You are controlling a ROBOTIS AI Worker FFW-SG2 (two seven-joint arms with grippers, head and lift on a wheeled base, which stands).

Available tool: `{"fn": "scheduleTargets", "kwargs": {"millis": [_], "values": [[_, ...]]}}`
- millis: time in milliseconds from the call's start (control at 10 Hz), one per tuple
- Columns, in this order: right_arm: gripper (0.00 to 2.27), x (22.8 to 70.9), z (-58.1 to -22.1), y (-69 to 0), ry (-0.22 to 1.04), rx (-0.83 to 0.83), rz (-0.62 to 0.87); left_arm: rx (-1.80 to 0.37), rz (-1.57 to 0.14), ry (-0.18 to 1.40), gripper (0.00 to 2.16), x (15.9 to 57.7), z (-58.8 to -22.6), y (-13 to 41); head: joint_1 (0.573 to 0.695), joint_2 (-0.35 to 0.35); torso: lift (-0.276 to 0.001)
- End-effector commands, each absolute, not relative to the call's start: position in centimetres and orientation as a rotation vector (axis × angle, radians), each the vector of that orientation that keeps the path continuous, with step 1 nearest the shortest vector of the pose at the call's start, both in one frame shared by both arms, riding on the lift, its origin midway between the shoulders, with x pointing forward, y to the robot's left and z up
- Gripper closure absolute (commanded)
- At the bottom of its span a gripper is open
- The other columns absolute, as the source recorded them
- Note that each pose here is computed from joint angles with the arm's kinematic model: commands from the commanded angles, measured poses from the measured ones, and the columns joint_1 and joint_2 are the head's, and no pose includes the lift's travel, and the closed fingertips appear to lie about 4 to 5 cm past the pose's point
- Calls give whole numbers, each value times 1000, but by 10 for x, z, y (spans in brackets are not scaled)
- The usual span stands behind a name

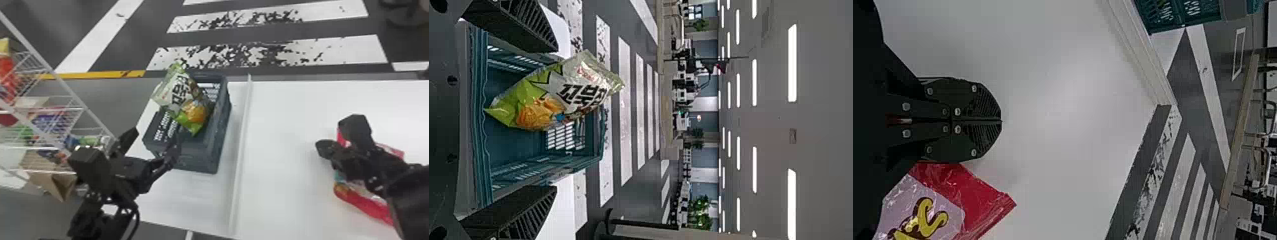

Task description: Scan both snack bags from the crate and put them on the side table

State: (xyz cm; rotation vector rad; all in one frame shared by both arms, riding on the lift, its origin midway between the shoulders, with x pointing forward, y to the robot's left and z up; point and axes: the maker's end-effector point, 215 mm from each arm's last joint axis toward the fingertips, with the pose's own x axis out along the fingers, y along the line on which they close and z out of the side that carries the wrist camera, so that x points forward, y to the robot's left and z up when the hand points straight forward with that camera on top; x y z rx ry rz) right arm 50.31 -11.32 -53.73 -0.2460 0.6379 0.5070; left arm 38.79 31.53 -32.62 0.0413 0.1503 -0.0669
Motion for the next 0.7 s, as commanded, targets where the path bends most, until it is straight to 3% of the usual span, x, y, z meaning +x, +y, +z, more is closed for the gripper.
{"fn": "scheduleTargets", "kwargs": {"millis": [0,300,600], "values": [[2246,486,-520,-117,626,-193,511,37,-68,152,-1,390,-329,314,695,250,-87],[2246,444,-493,-116,644,-111,520,29,-72,157,-1,393,-334,312,695,252,-87],[2246,408,-508,-125,737,-99,516,21,-75,163,-1,395,-340,310,695,264,-87]]}}
